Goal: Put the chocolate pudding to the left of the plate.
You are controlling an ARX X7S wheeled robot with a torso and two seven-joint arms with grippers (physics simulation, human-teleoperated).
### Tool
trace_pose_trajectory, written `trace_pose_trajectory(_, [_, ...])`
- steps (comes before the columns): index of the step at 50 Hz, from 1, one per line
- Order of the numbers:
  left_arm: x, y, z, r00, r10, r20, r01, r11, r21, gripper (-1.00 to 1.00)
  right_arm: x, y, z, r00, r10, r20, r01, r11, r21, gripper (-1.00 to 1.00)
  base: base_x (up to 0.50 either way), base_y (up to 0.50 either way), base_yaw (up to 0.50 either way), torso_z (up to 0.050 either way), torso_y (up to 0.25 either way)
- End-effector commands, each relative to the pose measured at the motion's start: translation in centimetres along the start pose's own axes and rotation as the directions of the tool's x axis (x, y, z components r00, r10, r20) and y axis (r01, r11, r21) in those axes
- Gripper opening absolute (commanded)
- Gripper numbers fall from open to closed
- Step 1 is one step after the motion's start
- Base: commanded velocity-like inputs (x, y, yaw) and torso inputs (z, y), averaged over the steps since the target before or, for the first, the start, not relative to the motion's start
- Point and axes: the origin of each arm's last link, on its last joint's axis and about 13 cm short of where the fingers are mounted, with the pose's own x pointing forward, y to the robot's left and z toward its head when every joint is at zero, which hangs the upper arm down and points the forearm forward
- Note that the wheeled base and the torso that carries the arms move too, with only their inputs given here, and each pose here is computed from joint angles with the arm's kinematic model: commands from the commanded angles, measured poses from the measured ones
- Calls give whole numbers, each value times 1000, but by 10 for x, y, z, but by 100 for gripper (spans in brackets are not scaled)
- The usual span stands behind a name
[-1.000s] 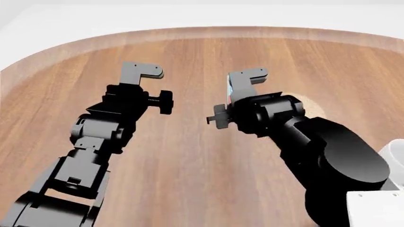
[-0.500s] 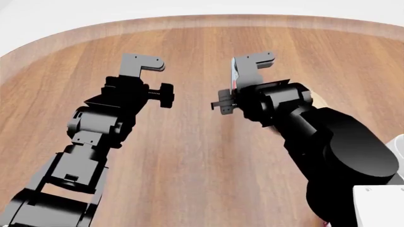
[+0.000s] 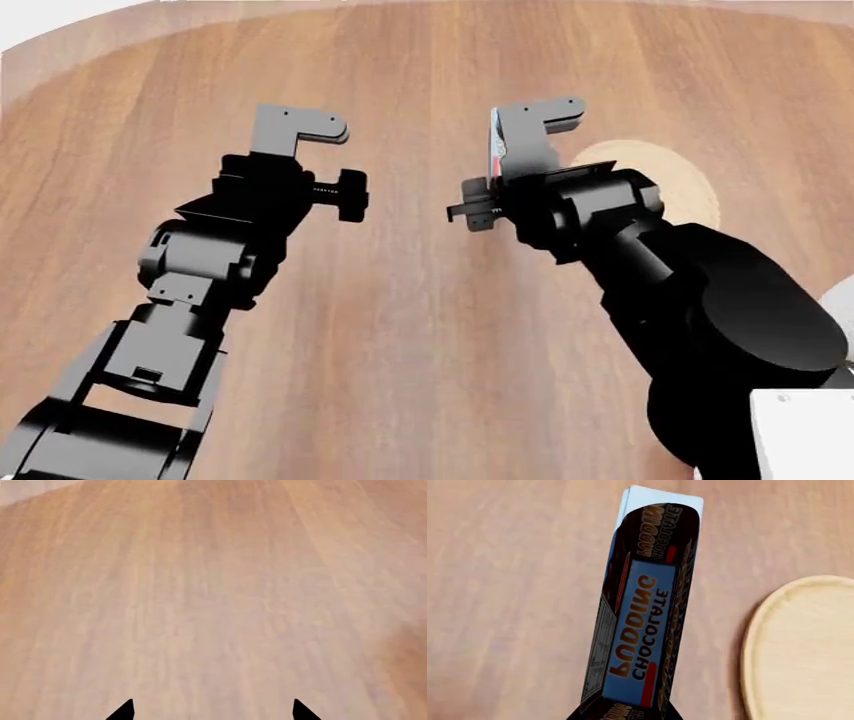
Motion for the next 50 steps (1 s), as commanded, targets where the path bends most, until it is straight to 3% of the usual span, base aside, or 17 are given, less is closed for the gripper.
trace_pose_trajectory(1, [-1,1,2,1000,2,4,-2,1000,-1,100,-1,-1,3,1000,-5,13,5,1000,-17,-100,0,0,0,2,-250])
trace_pose_trajectory(50, [-5,12,9,999,-15,32,15,1000,-26,100,2,-5,-11,997,0,-82,-2,1000,-22,-100,0,0,0,0,-10])
